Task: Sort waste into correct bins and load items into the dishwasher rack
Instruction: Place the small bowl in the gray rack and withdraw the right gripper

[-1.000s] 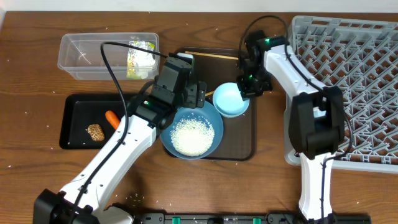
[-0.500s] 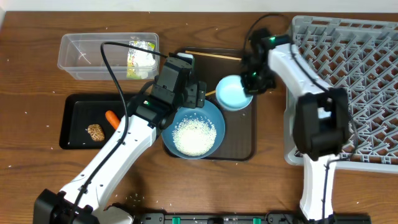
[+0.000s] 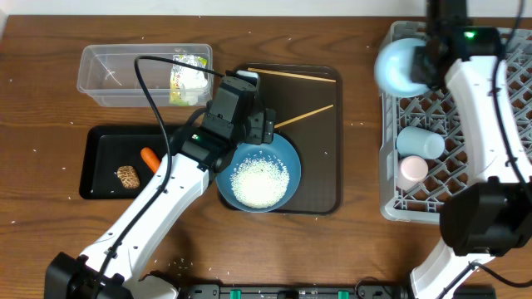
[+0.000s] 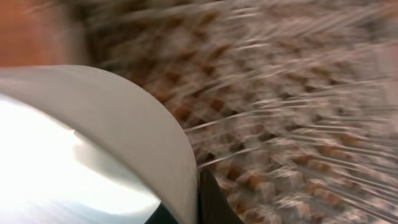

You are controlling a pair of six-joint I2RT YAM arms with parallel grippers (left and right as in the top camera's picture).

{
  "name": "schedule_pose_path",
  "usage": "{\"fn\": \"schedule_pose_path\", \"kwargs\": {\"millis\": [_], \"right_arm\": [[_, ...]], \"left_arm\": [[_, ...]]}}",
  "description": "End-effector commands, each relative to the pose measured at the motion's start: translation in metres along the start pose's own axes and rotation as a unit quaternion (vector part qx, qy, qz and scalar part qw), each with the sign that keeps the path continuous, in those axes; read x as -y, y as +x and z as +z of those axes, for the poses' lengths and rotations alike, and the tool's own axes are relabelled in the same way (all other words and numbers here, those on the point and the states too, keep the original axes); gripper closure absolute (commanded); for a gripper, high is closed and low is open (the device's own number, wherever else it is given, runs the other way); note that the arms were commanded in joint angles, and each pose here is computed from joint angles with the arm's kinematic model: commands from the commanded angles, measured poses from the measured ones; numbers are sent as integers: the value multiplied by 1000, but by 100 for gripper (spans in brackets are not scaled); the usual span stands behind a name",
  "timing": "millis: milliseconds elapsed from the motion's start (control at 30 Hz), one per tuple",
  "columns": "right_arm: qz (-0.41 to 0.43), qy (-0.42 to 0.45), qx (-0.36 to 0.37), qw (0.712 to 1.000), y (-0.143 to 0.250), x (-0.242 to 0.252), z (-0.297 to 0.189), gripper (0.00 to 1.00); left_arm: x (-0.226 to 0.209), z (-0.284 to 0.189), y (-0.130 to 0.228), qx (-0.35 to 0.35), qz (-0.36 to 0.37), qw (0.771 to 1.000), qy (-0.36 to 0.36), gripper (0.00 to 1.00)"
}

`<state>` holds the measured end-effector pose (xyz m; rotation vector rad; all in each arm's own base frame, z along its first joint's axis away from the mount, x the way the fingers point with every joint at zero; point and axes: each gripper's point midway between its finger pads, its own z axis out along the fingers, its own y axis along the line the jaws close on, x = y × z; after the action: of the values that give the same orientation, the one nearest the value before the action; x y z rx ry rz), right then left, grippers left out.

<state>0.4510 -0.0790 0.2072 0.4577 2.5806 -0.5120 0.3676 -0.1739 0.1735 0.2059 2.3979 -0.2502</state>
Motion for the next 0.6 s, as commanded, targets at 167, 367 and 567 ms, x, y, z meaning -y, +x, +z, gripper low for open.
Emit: {"fn": "schedule_pose_path", "kwargs": {"millis": [167,367,567], "right_arm": [[128,181,104,970,-52,107,13,99],[59,228,145,961,-85,108,32,99],[-20,283,159,946,-105,94,50,99]], "left_arm": [[-3,2,-2,0,-1,1000,-6,9],[-4,8,2,-9,0,1000,-9,9],[-4,9,3,-11,0,1000,-9,9]]}}
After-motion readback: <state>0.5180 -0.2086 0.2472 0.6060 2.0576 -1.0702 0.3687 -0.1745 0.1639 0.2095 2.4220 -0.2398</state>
